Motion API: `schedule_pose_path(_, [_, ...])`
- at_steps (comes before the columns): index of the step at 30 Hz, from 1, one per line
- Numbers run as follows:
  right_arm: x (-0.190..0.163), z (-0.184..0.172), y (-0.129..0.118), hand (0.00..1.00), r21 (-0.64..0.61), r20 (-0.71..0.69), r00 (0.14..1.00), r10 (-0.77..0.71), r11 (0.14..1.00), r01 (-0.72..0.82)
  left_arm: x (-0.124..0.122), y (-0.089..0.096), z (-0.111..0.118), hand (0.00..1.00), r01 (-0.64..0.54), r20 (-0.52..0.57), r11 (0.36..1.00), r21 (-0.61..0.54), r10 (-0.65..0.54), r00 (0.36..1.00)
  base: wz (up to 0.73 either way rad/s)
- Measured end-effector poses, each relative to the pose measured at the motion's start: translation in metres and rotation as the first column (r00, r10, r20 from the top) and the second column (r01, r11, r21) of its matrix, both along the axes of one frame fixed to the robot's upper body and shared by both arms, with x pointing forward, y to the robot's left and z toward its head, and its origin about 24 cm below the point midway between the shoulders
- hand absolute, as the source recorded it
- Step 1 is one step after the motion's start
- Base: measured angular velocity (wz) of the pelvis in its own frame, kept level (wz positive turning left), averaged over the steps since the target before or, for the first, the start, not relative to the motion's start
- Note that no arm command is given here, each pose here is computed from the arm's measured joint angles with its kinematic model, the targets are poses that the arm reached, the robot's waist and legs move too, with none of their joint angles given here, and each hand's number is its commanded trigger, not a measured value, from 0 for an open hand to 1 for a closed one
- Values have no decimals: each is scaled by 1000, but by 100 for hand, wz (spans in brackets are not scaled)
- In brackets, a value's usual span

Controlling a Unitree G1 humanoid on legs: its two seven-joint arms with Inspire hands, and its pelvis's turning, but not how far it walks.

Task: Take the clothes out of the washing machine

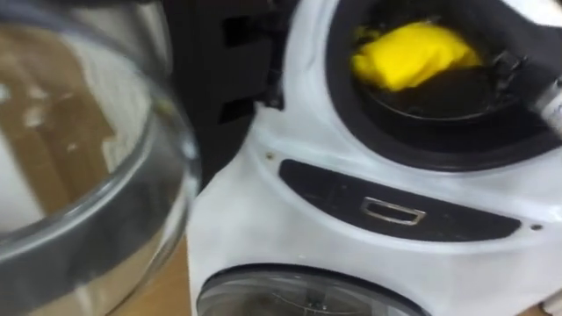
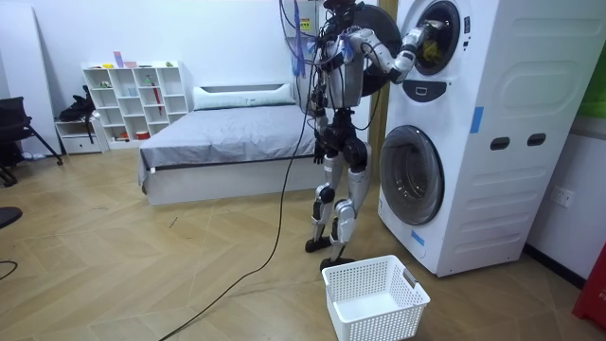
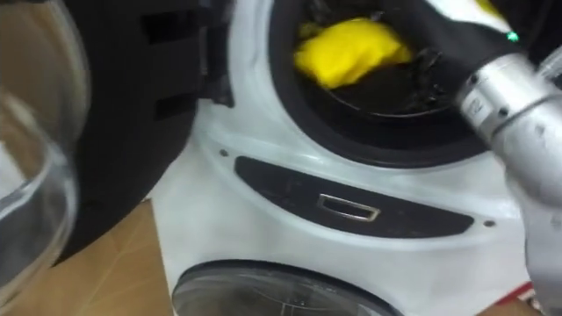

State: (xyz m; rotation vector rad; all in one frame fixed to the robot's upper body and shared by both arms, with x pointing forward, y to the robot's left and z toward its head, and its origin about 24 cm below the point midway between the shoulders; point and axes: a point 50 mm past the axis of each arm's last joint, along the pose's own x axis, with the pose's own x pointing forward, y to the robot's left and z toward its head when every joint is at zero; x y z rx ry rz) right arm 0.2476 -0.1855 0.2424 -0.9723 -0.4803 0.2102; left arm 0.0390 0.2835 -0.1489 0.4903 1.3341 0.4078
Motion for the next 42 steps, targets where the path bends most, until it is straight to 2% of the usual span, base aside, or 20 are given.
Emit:
schedule_pose_path(4, [-4, -16, -1, 100, 158, -70, 995, 65, 986, -54, -10, -4, -2, 0, -6, -9, 1000, 1, 6, 1000, -6])
schedule_pose_path(8, [-10, -22, -11, 100, 234, -95, 991, 99, 969, -75, -21, -8, -4, 0, -7, -19, 1000, -8, 7, 1000, -2])
schedule_pose_path(12, [-18, -34, -19, 100, 274, -136, 985, 108, 959, -67, -25, -6, -3, 0, -13, -21, 1000, 0, 13, 1000, 0])
schedule_pose_path(23, [-51, -54, -63, 100, 366, -221, 975, -1, 927, 84, -51, -2, -1, 0, -75, -50, 997, 18, 76, 996, -2])
schedule_pose_path(30, [-63, -61, -75, 100, 395, -250, 967, -46, 907, 145, -49, 3, 1, 0, -53, -45, 998, 34, 55, 997, -18])
schedule_pose_path(33, [-65, -57, -80, 100, 394, -213, 974, -82, 905, 162, -41, 8, 3, 0, -56, -18, 997, 45, 57, 998, -39])
schedule_pose_path(42, [-68, -58, -80, 100, 453, -210, 977, -33, 883, 127, -26, 16, 4, 0, -18, -24, 1000, 24, 18, 1000, -46])
